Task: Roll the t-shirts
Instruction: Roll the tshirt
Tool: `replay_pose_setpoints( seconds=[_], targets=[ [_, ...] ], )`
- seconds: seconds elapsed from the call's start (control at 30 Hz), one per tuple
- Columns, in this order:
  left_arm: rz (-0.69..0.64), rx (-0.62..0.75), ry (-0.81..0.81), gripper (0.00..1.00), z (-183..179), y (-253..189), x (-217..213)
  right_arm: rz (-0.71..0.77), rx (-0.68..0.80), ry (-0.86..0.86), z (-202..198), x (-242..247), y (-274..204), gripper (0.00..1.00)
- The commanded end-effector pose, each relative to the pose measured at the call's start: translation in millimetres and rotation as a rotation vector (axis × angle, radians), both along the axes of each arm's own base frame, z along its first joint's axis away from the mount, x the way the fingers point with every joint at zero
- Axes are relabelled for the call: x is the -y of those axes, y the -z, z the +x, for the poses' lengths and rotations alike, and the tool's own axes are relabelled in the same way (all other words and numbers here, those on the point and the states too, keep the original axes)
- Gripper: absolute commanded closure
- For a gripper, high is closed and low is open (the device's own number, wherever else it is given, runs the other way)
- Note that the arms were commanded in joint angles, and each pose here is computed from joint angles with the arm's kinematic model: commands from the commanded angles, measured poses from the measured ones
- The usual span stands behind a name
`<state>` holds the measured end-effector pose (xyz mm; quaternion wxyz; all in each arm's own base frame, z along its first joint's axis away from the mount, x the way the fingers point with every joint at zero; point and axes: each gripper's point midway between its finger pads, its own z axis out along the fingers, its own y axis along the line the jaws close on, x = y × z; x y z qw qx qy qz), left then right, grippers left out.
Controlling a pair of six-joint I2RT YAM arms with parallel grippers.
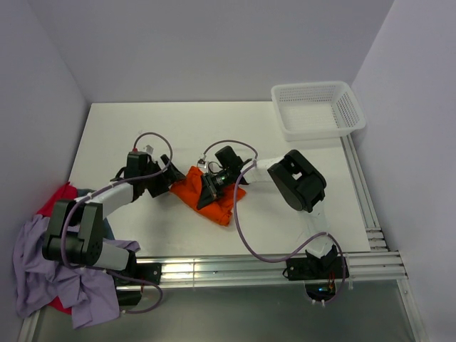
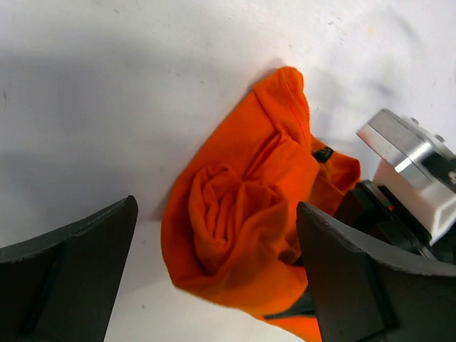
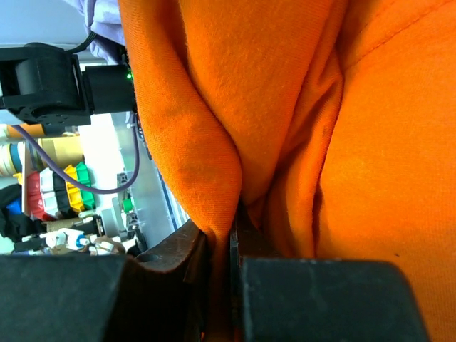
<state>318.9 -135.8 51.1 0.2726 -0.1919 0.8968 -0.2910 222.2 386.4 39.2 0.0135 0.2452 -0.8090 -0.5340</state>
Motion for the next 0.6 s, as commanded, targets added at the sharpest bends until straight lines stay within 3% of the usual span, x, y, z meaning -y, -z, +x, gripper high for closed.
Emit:
replay_pose_setpoints(
  seconds=[0.0,0.23,0.43,0.47,0.53,0.57],
  targets=[
    [-0.018,0.103,-0.020,0.01,6.8,-24.9,-1.1,0.018,0.026,-0.006,1.1,-1.8,-11.5,1.00],
    [-0.092,0.070,-0.001,0.01,-9.1,-14.7,13.2,0.013,0.018,-0.002,1.2,-1.8,-10.0,1.00],
    [-0.044,0.028,0.017,0.03,-7.2,1.3,22.4,0.017,0.014,-0.008,0.5,-2.0,-9.6,1.00],
    [-0.029,0.021,0.010,0.09,-5.7,3.7,20.3,0.018,0.013,-0.008,0.6,-2.3,-10.2,1.00],
    [-0.005,0.010,-0.007,0.39,-1.7,7.7,16.9,0.021,0.013,-0.011,0.0,-2.1,-10.7,1.00],
    [0.020,0.019,-0.032,0.65,4.0,7.7,12.1,0.022,0.019,-0.015,-0.8,-2.8,-11.0,1.00]
  ],
)
